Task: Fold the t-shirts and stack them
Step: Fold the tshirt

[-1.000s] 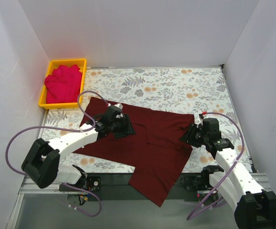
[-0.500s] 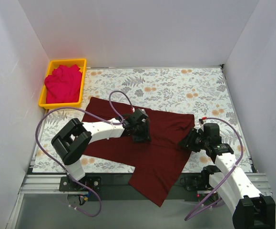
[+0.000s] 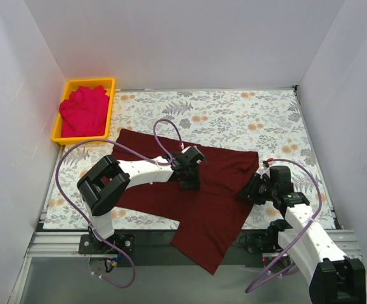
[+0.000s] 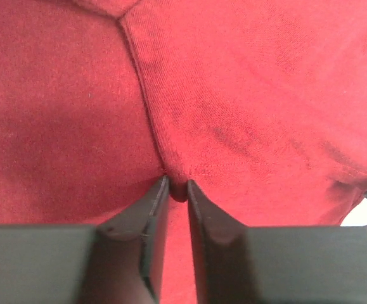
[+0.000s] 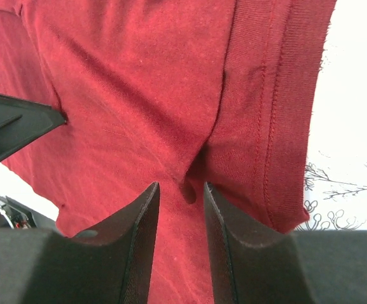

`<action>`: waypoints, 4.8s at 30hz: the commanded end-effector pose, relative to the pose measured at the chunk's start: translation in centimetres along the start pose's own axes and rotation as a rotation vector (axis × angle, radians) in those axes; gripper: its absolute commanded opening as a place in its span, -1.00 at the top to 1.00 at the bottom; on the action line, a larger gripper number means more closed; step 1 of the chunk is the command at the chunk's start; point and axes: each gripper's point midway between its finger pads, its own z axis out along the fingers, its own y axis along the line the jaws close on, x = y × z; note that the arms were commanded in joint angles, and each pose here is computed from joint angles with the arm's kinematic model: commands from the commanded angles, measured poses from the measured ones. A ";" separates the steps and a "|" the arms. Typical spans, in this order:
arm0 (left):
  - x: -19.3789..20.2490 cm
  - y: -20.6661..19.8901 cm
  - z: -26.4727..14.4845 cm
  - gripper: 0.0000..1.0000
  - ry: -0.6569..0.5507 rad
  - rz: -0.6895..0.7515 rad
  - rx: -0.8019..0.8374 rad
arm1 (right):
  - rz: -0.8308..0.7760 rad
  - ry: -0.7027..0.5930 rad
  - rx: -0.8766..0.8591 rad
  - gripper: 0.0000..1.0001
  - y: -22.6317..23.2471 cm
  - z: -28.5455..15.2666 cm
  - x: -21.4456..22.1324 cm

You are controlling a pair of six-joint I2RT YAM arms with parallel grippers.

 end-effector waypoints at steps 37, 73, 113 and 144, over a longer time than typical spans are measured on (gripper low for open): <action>-1.1 0.2 -3.3 1.00 0.026 0.114 -0.102 | -0.002 0.153 -0.105 0.92 1.8 -0.9 2.4; -21.9 18.2 -9.6 0.12 -0.345 -0.275 -0.230 | -0.073 -0.388 0.076 -0.08 0.5 -0.7 -17.1; -20.9 31.8 -3.2 0.26 -0.236 -0.401 -0.531 | -0.011 -0.381 -0.076 0.97 -5.4 5.3 -26.0; -27.8 26.7 -10.0 -0.47 -0.441 -0.477 -0.378 | -0.149 -0.464 0.117 -0.39 -4.5 3.3 -39.0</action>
